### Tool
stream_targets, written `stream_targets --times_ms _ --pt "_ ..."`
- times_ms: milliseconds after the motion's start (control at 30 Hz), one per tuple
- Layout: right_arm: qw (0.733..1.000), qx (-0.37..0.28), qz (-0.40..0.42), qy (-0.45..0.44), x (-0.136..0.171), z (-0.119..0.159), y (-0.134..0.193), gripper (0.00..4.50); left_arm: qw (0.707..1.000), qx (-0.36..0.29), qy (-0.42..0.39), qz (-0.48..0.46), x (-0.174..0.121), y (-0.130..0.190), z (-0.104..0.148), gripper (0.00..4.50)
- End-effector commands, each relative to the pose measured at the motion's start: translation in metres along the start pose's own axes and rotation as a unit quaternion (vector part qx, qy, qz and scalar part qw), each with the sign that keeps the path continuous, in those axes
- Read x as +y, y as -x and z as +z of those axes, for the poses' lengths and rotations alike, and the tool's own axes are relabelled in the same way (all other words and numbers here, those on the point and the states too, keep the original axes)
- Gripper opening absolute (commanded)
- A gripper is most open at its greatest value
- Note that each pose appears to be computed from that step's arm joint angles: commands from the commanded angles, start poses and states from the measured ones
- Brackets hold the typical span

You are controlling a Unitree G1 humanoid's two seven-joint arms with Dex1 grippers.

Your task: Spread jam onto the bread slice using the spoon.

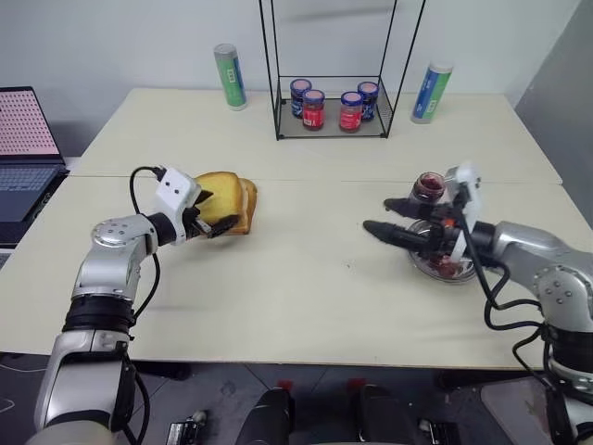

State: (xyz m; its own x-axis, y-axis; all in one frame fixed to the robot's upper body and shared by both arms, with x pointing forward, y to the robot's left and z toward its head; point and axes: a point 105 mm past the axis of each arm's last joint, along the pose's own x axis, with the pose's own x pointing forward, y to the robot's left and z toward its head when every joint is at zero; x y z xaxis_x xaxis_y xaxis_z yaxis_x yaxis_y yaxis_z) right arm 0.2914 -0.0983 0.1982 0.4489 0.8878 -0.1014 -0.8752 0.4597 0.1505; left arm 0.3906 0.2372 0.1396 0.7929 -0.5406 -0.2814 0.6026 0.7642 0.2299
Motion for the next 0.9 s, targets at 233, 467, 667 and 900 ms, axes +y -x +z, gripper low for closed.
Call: stream_targets --times_ms 233,467,667,900 --pt "1.000 -0.015 -0.004 0.016 0.011 0.007 -0.002 4.45 1.000 0.013 -0.009 0.001 0.009 0.002 -0.007 4.50" --pt "1.000 -0.008 0.021 0.014 0.023 0.006 -0.005 4.45 0.999 0.012 -0.013 -0.035 0.000 0.005 -0.004 4.50" --pt "1.000 -0.009 0.021 0.017 0.020 0.009 -0.006 4.45 0.998 0.009 -0.036 -0.047 0.001 0.009 0.005 4.50" --pt "1.000 -0.011 0.018 0.019 0.018 0.010 -0.008 4.45 0.998 0.030 -0.051 -0.028 0.008 0.010 -0.002 4.50"
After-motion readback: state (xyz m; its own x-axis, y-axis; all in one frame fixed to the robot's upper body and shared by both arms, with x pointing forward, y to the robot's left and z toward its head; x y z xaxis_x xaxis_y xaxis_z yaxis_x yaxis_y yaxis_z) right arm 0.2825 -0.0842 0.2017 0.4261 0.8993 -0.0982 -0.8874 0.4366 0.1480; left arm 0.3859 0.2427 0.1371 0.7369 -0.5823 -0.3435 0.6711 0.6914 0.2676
